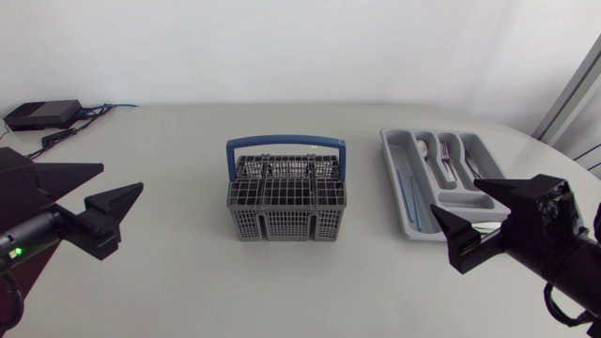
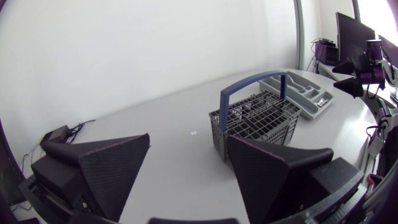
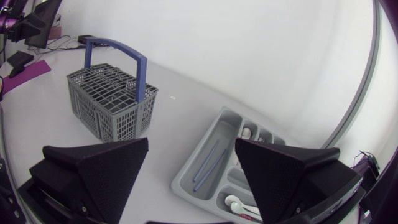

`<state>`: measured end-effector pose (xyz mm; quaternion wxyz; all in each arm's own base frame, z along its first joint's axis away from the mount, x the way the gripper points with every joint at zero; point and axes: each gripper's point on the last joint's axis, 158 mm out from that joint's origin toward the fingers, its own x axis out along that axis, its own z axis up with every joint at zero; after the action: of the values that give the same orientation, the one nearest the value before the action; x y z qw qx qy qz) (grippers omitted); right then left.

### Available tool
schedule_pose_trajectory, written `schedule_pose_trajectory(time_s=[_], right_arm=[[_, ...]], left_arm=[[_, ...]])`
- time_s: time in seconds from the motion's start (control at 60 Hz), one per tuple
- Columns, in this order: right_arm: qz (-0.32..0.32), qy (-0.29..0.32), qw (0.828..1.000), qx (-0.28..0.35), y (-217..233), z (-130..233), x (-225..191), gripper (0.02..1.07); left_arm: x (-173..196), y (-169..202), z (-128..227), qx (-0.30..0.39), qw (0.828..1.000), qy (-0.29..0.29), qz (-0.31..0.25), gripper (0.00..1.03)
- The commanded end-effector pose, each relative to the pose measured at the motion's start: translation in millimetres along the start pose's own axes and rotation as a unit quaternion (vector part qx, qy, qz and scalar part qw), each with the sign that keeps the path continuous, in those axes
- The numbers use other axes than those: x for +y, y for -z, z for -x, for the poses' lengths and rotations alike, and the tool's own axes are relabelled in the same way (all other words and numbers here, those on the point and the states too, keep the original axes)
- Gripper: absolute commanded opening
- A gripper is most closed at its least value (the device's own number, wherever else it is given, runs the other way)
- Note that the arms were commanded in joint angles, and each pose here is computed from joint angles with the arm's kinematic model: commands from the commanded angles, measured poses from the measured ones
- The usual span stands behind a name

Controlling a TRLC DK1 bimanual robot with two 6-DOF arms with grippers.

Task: Unload the cutlery basket into the drawer organizer.

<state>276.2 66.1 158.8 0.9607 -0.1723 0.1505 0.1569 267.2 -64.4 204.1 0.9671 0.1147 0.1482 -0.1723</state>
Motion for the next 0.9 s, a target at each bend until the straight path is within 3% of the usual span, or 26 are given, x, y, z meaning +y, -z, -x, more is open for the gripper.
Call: schedule_pose_trajectory(time_s=[0.0, 0.333, 0.883], right_arm=[[-0.021, 0.013, 1.000, -0.008, 6.1, 2.1, -1.9, 1.02], [-0.089, 0.076, 0.992, -0.051, 19.3, 17.4, -22.9, 1.02], [-0.177, 0.157, 0.964, -0.122, 39.5, 33.5, -50.2, 1.02]], left_arm=[[4.6, 9.3, 1.6, -0.007, 1.000, -0.018, 0.015, 0.98], [19.6, 34.3, 8.4, -0.050, 0.994, -0.080, 0.057, 0.98], [42.0, 70.1, 12.4, -0.120, 0.973, -0.160, 0.119, 0.98]])
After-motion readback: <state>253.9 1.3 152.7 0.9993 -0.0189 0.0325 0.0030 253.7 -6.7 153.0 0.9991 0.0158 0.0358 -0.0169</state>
